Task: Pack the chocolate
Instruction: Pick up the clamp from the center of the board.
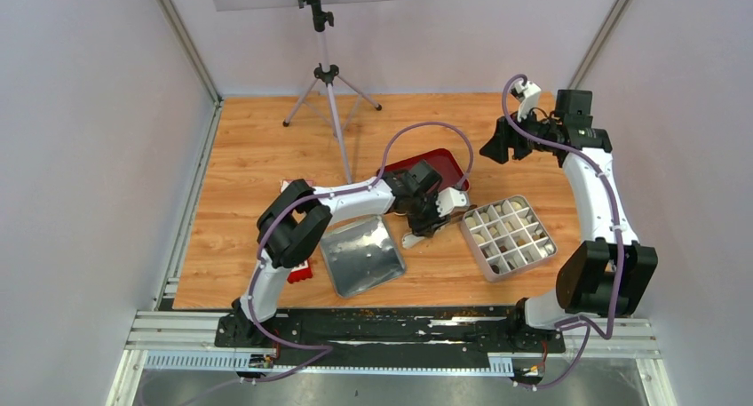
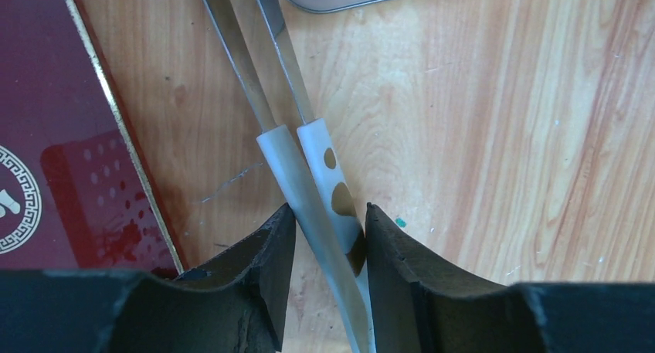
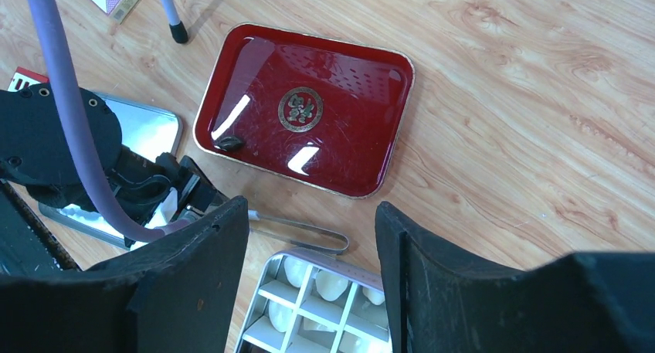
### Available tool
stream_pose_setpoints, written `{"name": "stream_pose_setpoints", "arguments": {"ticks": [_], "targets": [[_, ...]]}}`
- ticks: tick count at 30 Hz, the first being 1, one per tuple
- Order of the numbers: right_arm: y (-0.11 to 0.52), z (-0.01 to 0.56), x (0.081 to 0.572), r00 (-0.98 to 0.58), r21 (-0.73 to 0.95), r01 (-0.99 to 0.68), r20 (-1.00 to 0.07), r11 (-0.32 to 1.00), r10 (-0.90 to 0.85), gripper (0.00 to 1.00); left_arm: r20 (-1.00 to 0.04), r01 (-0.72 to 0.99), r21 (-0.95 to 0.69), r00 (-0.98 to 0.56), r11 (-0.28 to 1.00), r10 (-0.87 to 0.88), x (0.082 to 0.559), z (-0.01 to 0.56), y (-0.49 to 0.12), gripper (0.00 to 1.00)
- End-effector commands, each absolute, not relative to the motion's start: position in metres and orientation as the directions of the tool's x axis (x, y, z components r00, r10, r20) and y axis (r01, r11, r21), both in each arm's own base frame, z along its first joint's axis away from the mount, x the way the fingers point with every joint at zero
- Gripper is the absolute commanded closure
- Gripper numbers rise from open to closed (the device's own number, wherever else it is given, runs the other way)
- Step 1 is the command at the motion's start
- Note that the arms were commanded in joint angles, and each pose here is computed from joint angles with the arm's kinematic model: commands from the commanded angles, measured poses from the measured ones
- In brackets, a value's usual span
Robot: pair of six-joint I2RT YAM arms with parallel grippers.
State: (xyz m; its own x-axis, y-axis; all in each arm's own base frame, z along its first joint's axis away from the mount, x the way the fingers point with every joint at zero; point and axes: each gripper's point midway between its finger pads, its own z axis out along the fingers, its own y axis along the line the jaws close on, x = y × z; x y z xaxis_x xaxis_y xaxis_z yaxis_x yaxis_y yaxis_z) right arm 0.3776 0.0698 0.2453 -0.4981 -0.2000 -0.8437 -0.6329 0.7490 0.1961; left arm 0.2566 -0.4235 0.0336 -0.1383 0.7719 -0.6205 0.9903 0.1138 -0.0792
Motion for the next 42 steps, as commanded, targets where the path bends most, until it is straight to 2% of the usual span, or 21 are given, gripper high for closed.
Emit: {"name": "stream_pose_setpoints", "arguments": {"ticks": [1,3,4,7,9,13,16,19,21,24,29,30,32,36,42], "targets": [[0.072,0.248,0.376,-0.481,0.199,-0.656,-0.854,0.728,-0.2,0.39,-0.56,0.991,-0.072,-0.13,0.109,0.818,0.258,0.02,-0.412,0.55],[0.072,0.245,0.378,-0.5,0.219,-0.646,-0.845,0.732,-0.188,0.39,-0.537,0.99,-0.086,-0.138,0.109,0.832,0.256,0.012,-0.407,0.56],[0.073,0.244,0.378,-0.508,0.229,-0.642,-0.842,0.731,-0.183,0.39,-0.529,0.989,-0.1,-0.144,0.107,0.836,0.254,0.009,-0.405,0.61],[0.077,0.248,0.373,-0.486,0.219,-0.684,-0.848,0.696,-0.211,0.4,-0.533,0.987,-0.14,-0.145,0.082,0.833,0.251,0.013,-0.397,0.89],[0.082,0.257,0.366,-0.422,0.174,-0.746,-0.87,0.642,-0.254,0.39,-0.563,0.987,-0.149,-0.14,0.066,0.815,0.256,0.029,-0.389,0.93],[0.096,0.272,0.357,-0.302,0.12,-0.836,-0.915,0.535,-0.266,0.36,-0.661,0.996,-0.058,-0.088,0.067,0.745,0.281,0.077,-0.372,0.94],[0.106,0.282,0.36,-0.276,0.139,-0.875,-0.93,0.464,-0.242,0.36,-0.717,0.999,0.032,0.005,0.026,0.697,0.292,0.113,-0.359,0.94],[0.127,0.287,0.355,-0.246,0.144,-0.931,-0.925,0.334,-0.288,0.35,-0.75,0.994,0.109,0.081,0.002,0.657,0.299,0.139,-0.344,0.93],[0.147,0.282,0.346,-0.18,0.102,-0.971,-0.909,0.217,-0.376,0.33,-0.777,0.989,0.146,0.112,0.004,0.619,0.305,0.154,-0.334,0.91],[0.174,0.269,0.332,-0.086,0.054,-0.995,-0.864,0.078,-0.496,0.21,-0.797,0.973,0.231,0.194,-0.007,0.572,0.311,0.175,-0.32,0.89],[0.211,0.252,0.329,0.109,-0.071,-0.994,-0.776,-0.086,-0.621,0.18,-0.81,0.942,0.336,0.282,0.013,0.513,0.313,0.194,-0.314,0.84],[0.216,0.247,0.329,0.13,-0.082,-0.991,-0.749,-0.103,-0.65,0.15,-0.816,0.942,0.335,0.281,0.017,0.506,0.313,0.196,-0.314,0.84],[0.222,0.238,0.328,0.144,-0.081,-0.989,-0.7,-0.122,-0.7,0.01,-0.829,0.945,0.326,0.27,0.031,0.491,0.312,0.201,-0.313,0.83],[0.231,0.229,0.32,0.149,-0.059,-0.987,-0.681,-0.15,-0.717,0.0,-0.855,0.939,0.334,0.265,0.084,0.445,0.311,0.214,-0.313,0.82],[0.232,0.21,0.307,0.042,0.057,-0.992,-0.689,-0.113,-0.724,0.0,-0.893,0.92,0.348,0.267,0.182,0.363,0.306,0.238,-0.309,0.8]]}}
